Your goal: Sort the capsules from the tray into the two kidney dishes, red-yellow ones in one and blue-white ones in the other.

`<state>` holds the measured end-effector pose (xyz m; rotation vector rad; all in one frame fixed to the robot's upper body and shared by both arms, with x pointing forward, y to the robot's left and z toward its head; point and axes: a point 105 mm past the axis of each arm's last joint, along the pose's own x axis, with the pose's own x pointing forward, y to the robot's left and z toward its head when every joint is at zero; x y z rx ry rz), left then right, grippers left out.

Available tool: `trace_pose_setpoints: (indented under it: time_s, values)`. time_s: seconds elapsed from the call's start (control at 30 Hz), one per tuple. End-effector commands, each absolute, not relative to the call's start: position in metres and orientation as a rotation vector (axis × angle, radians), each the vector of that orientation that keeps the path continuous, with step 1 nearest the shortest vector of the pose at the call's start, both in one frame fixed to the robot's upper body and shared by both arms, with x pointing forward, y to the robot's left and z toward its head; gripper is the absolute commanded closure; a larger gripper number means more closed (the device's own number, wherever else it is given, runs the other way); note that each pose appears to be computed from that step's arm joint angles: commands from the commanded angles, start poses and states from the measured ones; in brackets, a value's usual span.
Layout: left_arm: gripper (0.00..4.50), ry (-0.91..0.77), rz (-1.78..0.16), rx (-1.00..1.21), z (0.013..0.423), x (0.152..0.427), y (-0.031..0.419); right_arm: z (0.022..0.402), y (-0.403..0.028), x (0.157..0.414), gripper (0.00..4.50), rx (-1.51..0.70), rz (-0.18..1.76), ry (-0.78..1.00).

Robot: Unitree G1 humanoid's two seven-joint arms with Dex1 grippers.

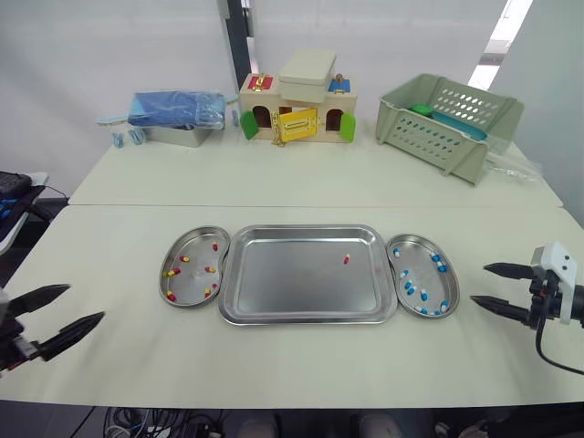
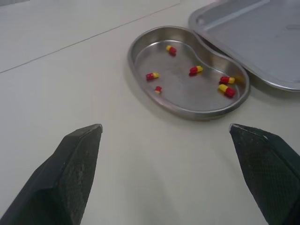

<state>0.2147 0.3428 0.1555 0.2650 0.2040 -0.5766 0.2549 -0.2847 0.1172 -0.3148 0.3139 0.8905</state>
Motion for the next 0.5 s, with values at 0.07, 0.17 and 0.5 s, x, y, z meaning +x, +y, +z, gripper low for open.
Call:
trace_pose_setpoints:
  time_s: [0.07, 0.17, 0.5]
  values:
    - [0.0, 0.19, -0.791, 0.258, 0.164, 0.237, 0.281, 0.127, -0.244, 0.226, 0.05, -0.254, 1.003, 0.159]
    - [0.0, 0.138, -0.927, 0.28, 0.17, 0.252, 0.243, 0.121, -0.22, 0.206, 0.05, -0.195, 1.033, 0.112]
    - [0.0, 0.092, -1.125, 0.373, 0.159, 0.301, 0.149, 0.109, -0.182, 0.171, 0.05, -0.033, 0.929, -0.12]
